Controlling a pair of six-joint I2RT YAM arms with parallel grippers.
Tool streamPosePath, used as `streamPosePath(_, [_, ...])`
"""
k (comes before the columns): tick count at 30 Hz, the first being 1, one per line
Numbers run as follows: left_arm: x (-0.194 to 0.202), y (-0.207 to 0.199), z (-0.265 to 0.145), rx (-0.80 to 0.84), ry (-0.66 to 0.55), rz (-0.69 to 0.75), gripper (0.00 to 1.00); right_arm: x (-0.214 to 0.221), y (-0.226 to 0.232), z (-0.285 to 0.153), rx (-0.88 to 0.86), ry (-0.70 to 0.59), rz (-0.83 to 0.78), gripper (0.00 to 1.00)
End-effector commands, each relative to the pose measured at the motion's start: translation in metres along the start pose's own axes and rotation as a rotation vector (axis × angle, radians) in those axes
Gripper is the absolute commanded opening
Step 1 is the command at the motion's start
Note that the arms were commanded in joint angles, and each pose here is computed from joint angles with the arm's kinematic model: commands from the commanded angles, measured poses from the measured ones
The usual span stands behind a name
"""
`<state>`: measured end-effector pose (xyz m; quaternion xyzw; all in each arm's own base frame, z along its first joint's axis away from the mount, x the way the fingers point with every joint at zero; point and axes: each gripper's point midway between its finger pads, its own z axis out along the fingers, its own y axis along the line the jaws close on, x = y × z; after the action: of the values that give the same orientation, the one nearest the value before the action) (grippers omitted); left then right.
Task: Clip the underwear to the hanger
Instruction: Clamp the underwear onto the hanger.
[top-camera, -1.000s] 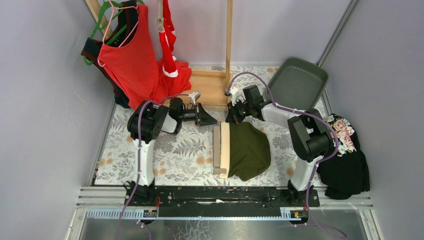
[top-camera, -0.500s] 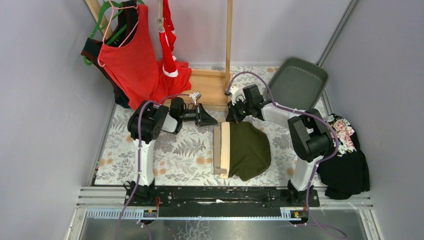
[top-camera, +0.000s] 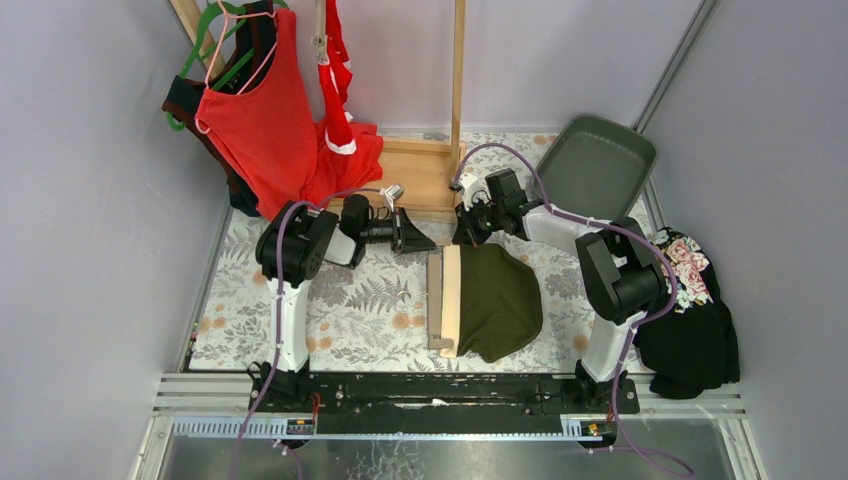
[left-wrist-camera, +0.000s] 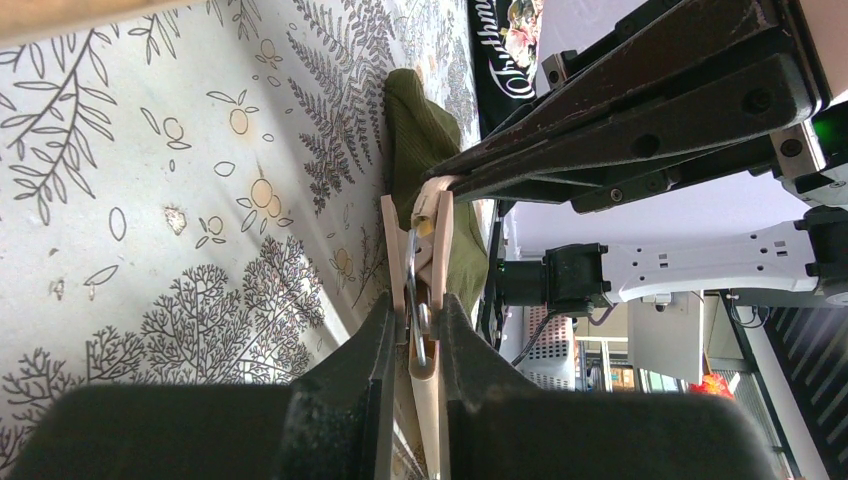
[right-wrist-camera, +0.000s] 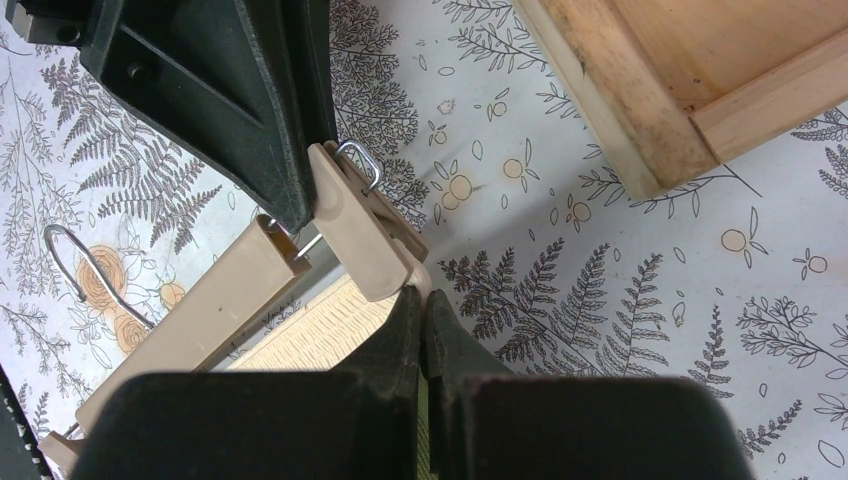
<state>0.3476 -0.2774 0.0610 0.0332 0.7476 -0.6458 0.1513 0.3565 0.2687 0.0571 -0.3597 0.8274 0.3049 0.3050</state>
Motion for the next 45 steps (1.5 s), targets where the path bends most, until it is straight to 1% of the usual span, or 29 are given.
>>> streamPosePath(1, [0.025, -0.017, 0.005, 0.075, 0.119, 0.038, 0.0, -0.065, -0.021, -0.013, 0.093, -0.166, -0.115, 0.0])
streamPosePath(8, [0.027, -0.033, 0.001, 0.163, 0.121, 0.053, 0.0, -0.066, -0.021, -0.012, 0.091, -0.17, -0.118, 0.0])
streamPosePath(13, [0.03, -0.033, 0.001, 0.179, 0.132, 0.032, 0.0, -0.068, -0.022, -0.013, 0.093, -0.174, -0.119, 0.0])
streamPosePath(19, [0.03, -0.025, 0.002, 0.148, 0.132, 0.026, 0.0, -0.07, -0.02, -0.016, 0.095, -0.18, -0.125, 0.0])
streamPosePath(28, [0.032, -0.004, 0.006, 0.019, 0.153, 0.038, 0.0, -0.074, -0.019, -0.016, 0.088, -0.19, -0.129, 0.0])
streamPosePath(45, [0.031, -0.004, 0.014, -0.004, 0.171, 0.061, 0.0, -0.075, -0.018, -0.016, 0.08, -0.191, -0.129, 0.0])
